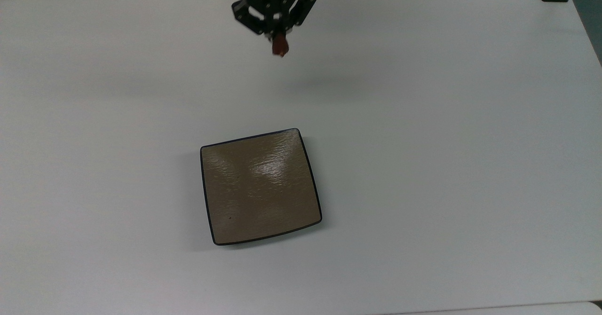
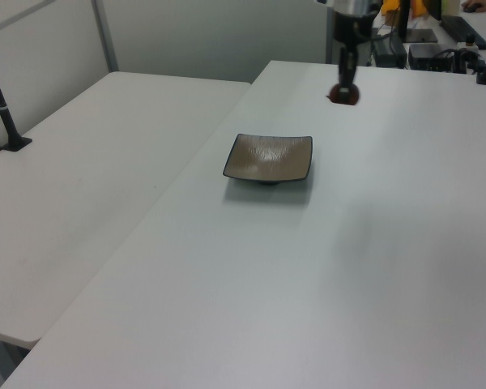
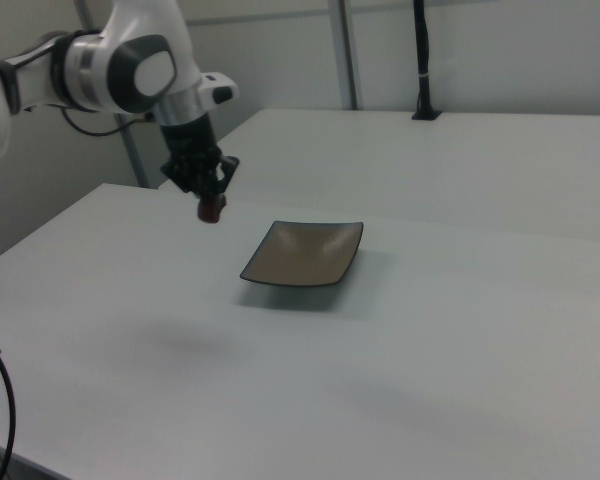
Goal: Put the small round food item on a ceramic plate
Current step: 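Lift the held food item and carry it over the square plate, then lower the food item onto the plate and open the gripper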
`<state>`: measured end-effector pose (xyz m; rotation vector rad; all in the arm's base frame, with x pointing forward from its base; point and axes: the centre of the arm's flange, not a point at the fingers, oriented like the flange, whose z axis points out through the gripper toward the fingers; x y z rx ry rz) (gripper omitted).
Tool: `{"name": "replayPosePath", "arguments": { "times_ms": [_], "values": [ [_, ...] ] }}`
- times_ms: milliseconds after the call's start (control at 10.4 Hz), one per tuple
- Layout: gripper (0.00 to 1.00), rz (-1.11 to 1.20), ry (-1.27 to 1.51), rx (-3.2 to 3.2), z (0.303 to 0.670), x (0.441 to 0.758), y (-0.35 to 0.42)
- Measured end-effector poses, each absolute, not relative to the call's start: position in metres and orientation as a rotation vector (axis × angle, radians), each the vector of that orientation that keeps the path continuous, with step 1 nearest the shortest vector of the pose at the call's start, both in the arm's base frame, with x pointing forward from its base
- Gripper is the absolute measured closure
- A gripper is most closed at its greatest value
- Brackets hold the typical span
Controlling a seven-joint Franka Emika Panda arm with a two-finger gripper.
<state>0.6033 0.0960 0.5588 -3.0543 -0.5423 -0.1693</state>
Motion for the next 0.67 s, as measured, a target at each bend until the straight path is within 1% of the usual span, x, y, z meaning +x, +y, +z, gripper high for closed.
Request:
{"name": "replayPosePath", "arguments": {
  "times_ms": [384,481,673],
  "values": [
    [0.89,-0.375,-0.417,-3.066,0.525,0.671,0.055],
    [0.89,-0.429,-0.401,-3.064,0.51,0.687,0.052],
    [0.89,-0.492,-0.401,-3.065,0.477,0.708,0.056]
  ]
}}
